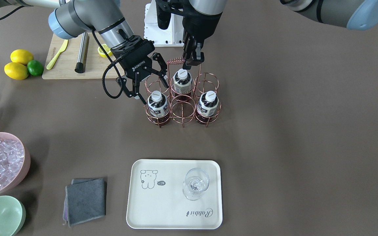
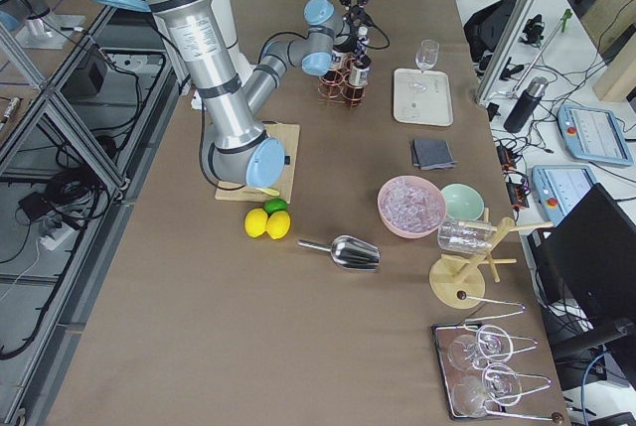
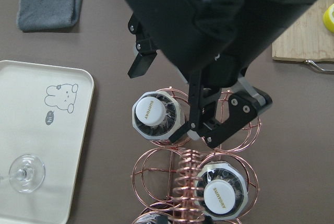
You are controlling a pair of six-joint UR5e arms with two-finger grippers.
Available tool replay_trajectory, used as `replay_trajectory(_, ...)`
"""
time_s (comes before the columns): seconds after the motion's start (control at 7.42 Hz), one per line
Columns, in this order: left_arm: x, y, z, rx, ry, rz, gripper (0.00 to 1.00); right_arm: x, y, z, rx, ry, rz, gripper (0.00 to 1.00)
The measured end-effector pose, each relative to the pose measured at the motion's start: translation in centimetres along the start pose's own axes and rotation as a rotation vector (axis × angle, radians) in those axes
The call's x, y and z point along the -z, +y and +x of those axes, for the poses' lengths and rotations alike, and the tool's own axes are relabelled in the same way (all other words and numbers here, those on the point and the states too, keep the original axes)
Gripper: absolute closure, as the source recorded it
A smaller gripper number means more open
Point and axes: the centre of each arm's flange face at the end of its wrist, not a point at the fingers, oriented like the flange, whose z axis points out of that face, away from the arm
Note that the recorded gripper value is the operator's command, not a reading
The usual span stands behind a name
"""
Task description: Take tea from basket to plate
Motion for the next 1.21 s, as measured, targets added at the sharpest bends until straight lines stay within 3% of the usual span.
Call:
replay_trajectory(0.27, -0.02, 0.00, -0.02, 0.000, 0.000, 0.001, 1.00, -0.17, -0.25, -0.43, 0.005, 0.011, 0.012, 0.72)
replay_trajectory(0.4, -0.05, 0.01, -0.02, 0.000, 0.000, 0.000, 1.00, -0.27, -0.13, -0.30, 0.006, 0.016, 0.010, 0.98)
replay_trajectory(1.21, -0.15, 0.07, -0.07, 0.000, 0.001, -0.002, 1.00, -0.07, -0.65, 0.44, 0.002, 0.025, 0.002, 1.00)
